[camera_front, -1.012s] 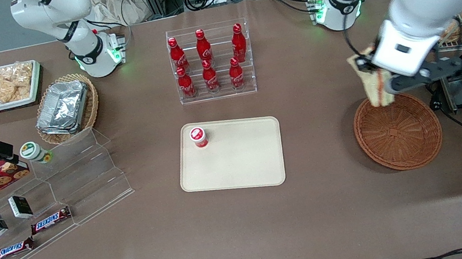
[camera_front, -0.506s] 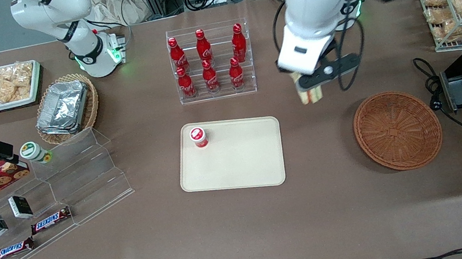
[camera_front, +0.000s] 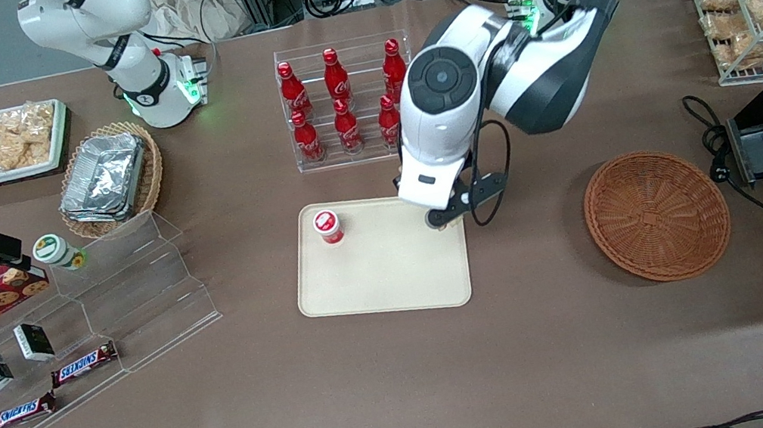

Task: Place sandwich from basket to tray
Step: 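Carry the sandwich over the cream tray and lower it, then open the left gripper to release the sandwich onto the tray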

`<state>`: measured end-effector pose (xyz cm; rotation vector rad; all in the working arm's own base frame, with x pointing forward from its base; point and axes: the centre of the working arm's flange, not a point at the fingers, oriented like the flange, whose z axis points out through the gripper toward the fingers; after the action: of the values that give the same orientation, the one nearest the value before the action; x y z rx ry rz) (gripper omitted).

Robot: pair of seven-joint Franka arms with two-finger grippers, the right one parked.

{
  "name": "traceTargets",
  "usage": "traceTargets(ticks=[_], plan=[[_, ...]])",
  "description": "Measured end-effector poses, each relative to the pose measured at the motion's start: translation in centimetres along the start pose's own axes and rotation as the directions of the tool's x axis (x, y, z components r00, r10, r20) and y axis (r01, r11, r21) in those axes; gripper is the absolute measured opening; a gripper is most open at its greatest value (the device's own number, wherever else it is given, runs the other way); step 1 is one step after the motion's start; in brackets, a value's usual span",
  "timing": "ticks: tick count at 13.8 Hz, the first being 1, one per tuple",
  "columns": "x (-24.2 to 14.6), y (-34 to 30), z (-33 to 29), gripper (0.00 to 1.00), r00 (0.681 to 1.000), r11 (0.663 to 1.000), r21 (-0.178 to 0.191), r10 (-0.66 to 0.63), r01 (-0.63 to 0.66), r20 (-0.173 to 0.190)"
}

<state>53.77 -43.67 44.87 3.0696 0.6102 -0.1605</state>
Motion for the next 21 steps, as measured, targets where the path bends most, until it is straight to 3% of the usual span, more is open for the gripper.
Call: traceTargets(ticks=[3,7,10,14,18,21], plan=[[1.3,1.4,4.4,0.15,1.0,1.0,-0.013,-0.007,0.007,0.0],[2.6,2.8,12.1,0.15,1.0,1.0,0.023,-0.02,0.02,-0.012],[3.5,3.2,16.6,0.15,1.0,0.999,0.022,-0.024,0.024,0.003],[4.8,2.9,20.1,0.15,0.999,0.999,0.029,-0.04,0.04,0.01],[6.1,2.7,21.3,0.15,0.998,0.998,0.002,-0.058,0.058,-0.008],[6.3,2.8,21.2,0.41,0.998,0.998,-0.004,-0.06,0.06,-0.011]])
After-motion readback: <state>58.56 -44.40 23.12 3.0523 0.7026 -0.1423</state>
